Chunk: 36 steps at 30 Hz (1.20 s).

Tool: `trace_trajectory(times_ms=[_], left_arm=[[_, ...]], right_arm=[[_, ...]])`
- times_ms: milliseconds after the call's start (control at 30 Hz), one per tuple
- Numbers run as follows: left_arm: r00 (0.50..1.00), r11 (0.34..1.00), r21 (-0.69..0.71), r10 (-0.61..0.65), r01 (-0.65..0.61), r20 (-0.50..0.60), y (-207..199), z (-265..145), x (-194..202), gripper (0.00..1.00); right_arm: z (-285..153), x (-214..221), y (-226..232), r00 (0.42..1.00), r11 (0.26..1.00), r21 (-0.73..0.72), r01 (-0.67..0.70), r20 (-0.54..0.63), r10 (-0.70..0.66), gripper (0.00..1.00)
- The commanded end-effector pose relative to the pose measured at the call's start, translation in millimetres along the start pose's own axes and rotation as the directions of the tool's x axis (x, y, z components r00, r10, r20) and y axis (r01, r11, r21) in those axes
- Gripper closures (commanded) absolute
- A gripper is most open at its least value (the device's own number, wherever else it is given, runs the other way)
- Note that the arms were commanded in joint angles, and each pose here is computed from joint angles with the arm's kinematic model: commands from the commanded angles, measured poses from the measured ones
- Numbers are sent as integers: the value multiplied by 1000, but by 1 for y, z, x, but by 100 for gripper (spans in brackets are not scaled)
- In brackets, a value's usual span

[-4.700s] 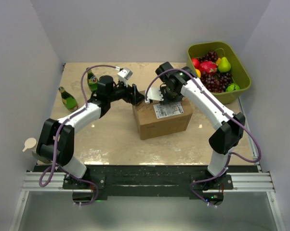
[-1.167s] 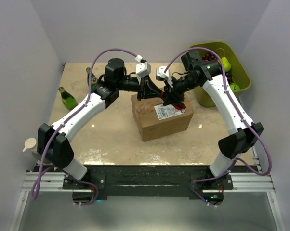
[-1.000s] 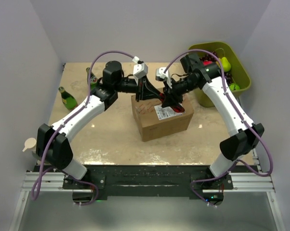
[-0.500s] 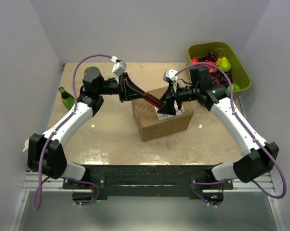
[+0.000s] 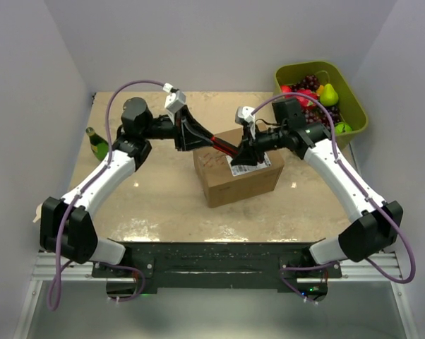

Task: Unpack the express box
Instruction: Adjust the knife.

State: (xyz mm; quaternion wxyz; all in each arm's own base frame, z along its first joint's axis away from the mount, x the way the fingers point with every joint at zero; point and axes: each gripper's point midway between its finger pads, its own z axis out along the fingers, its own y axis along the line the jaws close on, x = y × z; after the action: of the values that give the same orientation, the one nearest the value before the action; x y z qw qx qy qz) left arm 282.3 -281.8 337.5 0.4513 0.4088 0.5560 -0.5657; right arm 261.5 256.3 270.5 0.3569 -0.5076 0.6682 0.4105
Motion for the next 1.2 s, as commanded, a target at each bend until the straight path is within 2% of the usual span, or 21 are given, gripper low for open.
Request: trace_trajectory(times_ms=[0,33,67,100,200,333,500,700,800,833,1000,1033,1100,1167], left_arm=[[985,987,-57,145,-151,-97,10,-5,1,43],[964,974,-59,206,-219,-166,10,-9,8,36],[951,964,-63,242,-258,-193,11,-11,10,14],[933,948,-78,284,-307,-222,11,-12,10,11],[901,913,-112,355,-391,-249,11,-16,5,3],[895,915,-77,366,-396,-255,3,1,10,3],[917,948,-26,300,-317,-261,-3,27,22,10],[920,942,-96,288,-323,-267,22,40,19,17],[925,950,-67,279,-305,-257,26,48,21,35],[929,953,-62,271,-295,-252,26,49,22,44],[935,962,-12,262,-273,-239,21,55,28,69],[935,964,-4,259,-267,-243,20,55,31,82],[937,969,13,243,-248,-250,19,55,39,97],[943,973,38,229,-227,-241,14,54,43,100]], right_arm=[[-20,25,-11,972,984,54,167,-178,-155,100],[-25,23,-15,959,976,63,207,-211,-190,100],[-29,32,-15,947,977,57,206,-261,-185,100],[-36,37,-25,923,963,83,256,-318,-218,100],[-48,30,-34,875,929,95,358,-380,-299,100],[-56,21,-42,828,891,107,441,-431,-358,100],[-56,21,-42,784,873,85,480,-489,-383,100],[-56,13,-39,756,850,89,519,-511,-408,100],[-55,3,-37,758,842,99,530,-499,-419,100],[-54,3,-37,761,843,104,527,-499,-414,100],[-49,-3,-36,774,847,113,519,-483,-409,100],[-49,-4,-34,779,850,115,515,-477,-407,100],[-47,-6,-33,793,857,124,500,-464,-395,100],[-47,-10,-28,817,866,151,477,-438,-374,96]])
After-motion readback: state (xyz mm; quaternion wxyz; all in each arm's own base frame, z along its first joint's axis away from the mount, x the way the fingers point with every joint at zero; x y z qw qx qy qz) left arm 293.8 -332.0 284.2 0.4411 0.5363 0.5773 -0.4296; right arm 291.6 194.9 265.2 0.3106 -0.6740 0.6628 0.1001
